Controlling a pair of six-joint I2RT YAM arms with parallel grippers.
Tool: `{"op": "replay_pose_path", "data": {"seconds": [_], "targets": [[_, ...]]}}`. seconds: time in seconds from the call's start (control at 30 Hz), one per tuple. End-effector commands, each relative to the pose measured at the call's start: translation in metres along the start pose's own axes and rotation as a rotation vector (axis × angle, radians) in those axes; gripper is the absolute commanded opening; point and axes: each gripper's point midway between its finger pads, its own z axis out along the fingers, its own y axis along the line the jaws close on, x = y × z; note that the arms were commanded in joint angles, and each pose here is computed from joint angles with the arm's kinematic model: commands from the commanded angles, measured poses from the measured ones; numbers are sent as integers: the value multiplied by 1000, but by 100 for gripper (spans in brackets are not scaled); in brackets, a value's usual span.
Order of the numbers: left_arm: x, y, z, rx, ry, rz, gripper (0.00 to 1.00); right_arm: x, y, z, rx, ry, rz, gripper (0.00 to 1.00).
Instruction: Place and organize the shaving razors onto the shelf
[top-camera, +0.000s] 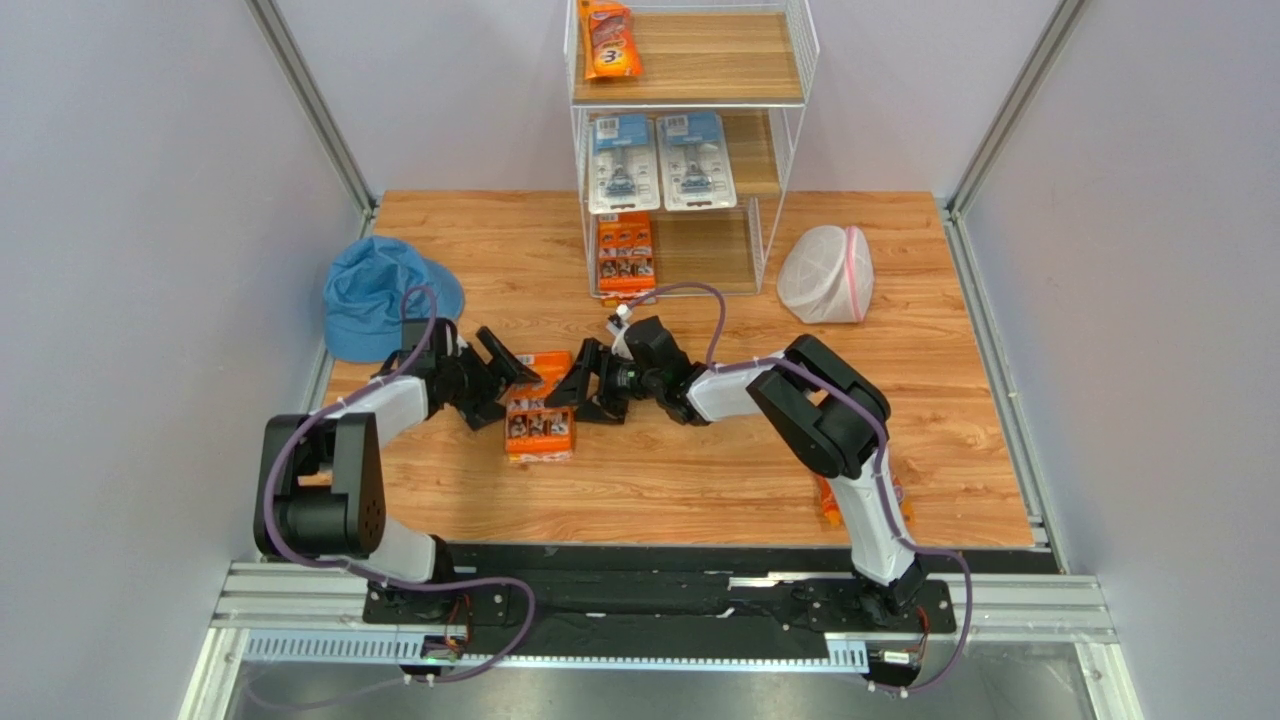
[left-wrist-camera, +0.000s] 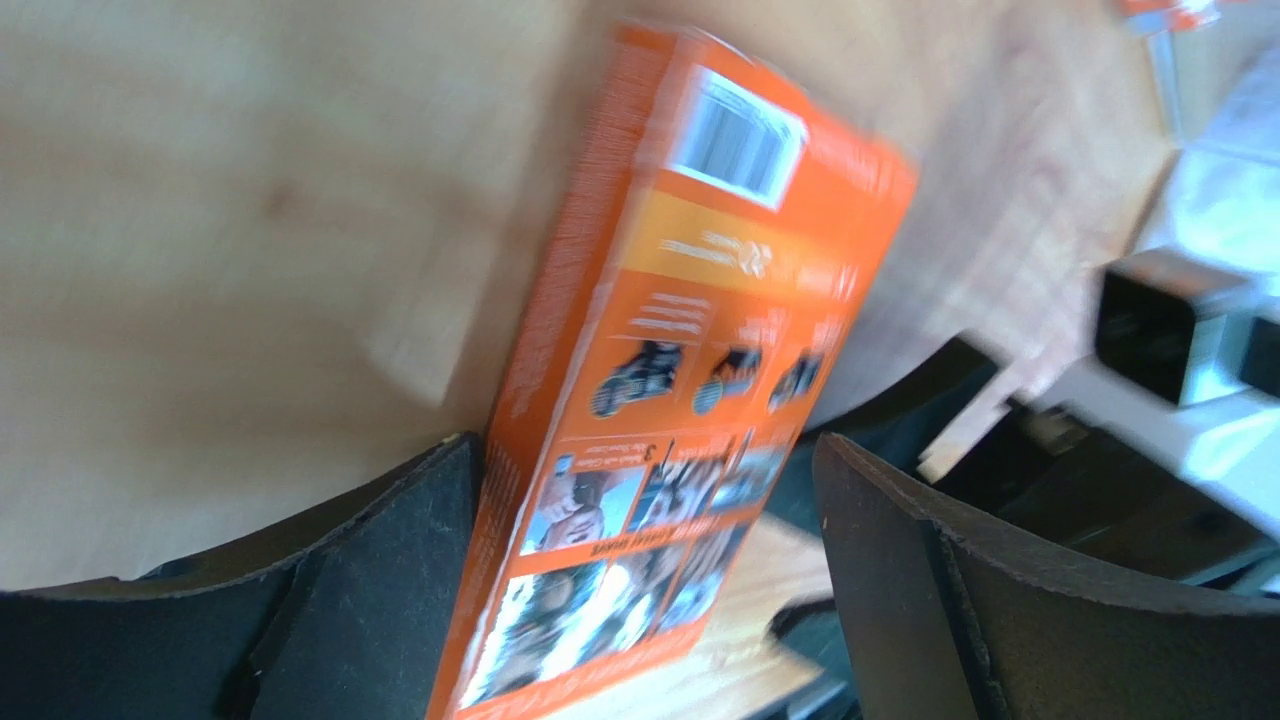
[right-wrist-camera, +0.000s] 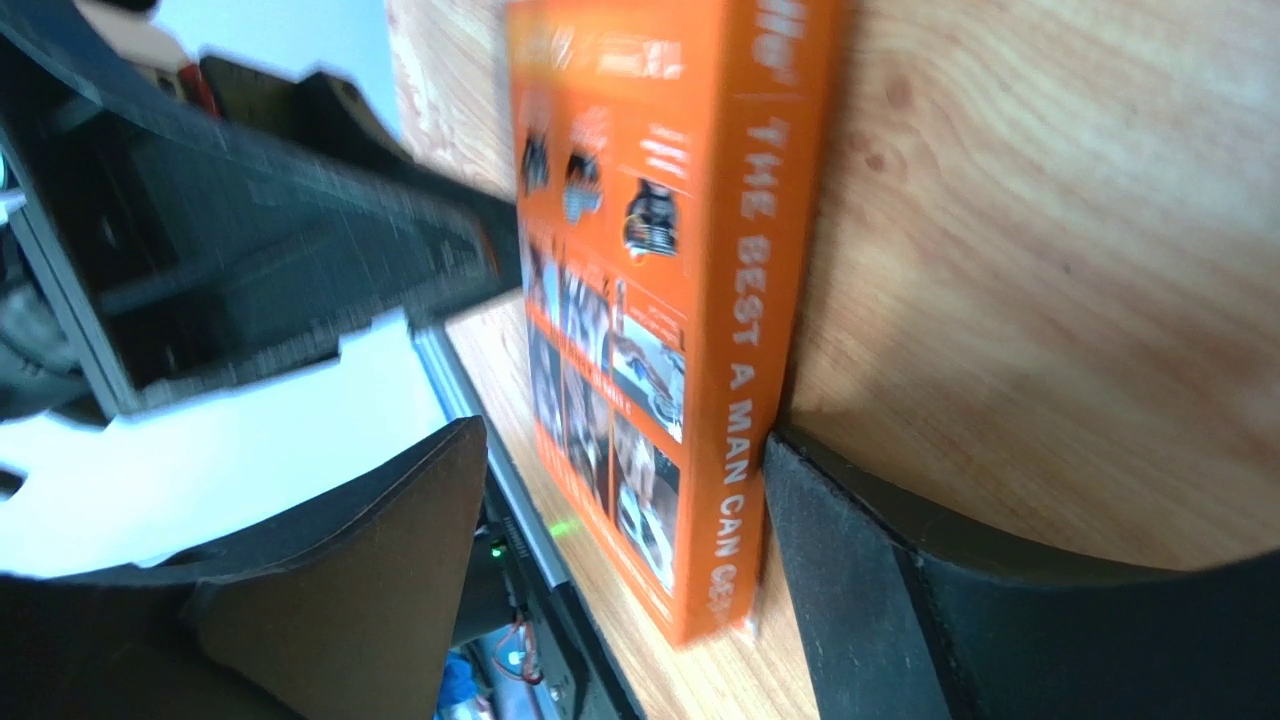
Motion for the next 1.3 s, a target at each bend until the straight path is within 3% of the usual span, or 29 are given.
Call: {"op": "replay_pose_path", "data": {"seconds": [0.0, 0.23, 0.63, 0.93, 1.27], "targets": [[29, -24, 19, 149, 136, 51, 89, 53, -20, 6, 13, 113, 89, 74], [68, -47, 23, 198, 197, 130, 89, 48, -29, -8, 51, 10, 109, 74], [92, -48, -1, 168, 287, 219, 88, 33, -53, -33, 150, -179, 135, 73], [113, -46, -7, 191, 317, 209, 88, 27, -45, -42, 86, -259, 124, 65], [120, -38, -14, 170, 328, 202, 88, 25, -32, -62, -119, -364, 183, 52]]}}
